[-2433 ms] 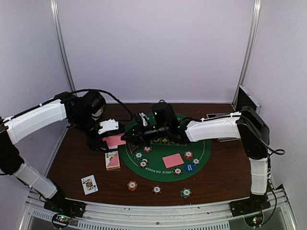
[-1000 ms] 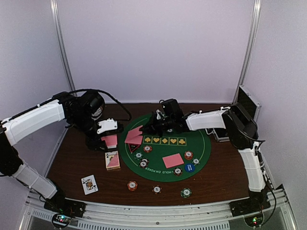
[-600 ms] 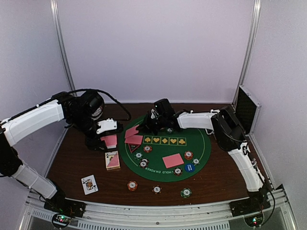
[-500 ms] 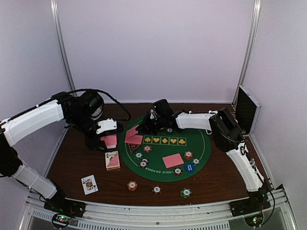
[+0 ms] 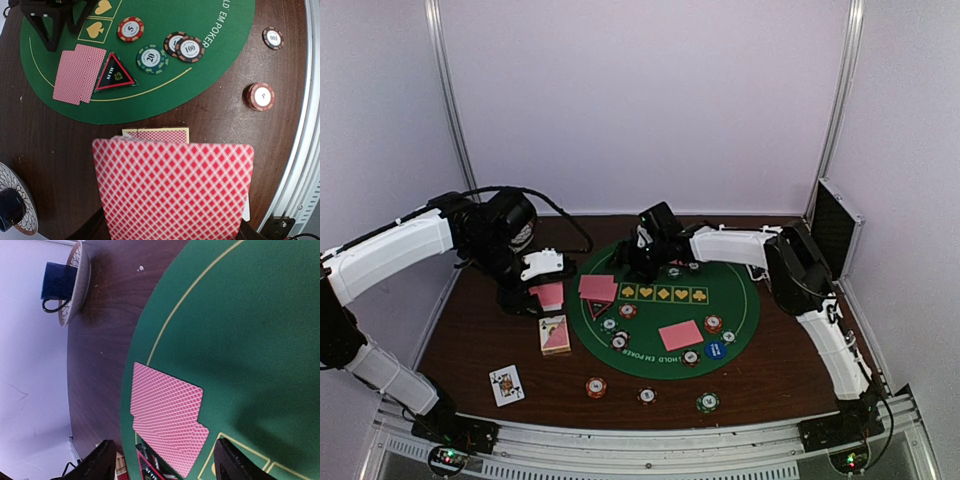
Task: Distribute texas hold em gaming equipment
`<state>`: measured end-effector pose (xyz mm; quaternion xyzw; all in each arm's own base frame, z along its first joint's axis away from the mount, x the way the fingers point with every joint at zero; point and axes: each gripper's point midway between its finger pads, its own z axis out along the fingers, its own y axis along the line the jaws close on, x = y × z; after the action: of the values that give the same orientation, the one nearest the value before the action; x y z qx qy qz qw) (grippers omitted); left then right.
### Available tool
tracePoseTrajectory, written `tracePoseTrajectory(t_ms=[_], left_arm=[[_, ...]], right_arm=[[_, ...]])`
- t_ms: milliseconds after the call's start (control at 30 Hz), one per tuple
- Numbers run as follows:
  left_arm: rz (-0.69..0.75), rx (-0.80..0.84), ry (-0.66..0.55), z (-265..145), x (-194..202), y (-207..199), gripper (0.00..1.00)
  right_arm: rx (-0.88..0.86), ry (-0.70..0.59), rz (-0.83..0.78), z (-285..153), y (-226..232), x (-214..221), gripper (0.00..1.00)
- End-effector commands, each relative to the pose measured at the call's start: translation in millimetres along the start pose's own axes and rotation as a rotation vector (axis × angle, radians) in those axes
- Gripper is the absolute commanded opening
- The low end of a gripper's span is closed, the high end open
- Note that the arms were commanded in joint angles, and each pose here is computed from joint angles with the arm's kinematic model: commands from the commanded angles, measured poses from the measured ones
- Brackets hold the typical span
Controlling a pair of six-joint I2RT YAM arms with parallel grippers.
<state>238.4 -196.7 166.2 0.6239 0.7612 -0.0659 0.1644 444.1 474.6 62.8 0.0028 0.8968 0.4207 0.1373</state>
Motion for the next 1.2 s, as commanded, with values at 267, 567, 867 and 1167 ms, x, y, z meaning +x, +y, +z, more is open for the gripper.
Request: tracePoseTrajectory(t_ms=[267,567,867,1167], left_arm=[[0.015,-0.008,-0.036,-7.2,-5.0,-0.3,0.24],[0.014,-0.008,-0.047,-6.8,-8.9,1.7,0.24],[0.010,-0.007,-0.047,-4.9,-10.6,3.5,0.24],[0.007,-0.005,-0.054,-2.1,-15.7,7.7,0.24]], right_arm=[[-0.069,-0.109,-0.195,-99.3,70.0,15.9,0.99],[-0.528,-0.172,0.062,-134.0,98.9,54.1,1.00],[-0.380,-0.024,-0.066,-113.2,113.0,131.8,1.00],[-0.456,0.049,-0.101,-97.9,148.1,164.0,0.97]])
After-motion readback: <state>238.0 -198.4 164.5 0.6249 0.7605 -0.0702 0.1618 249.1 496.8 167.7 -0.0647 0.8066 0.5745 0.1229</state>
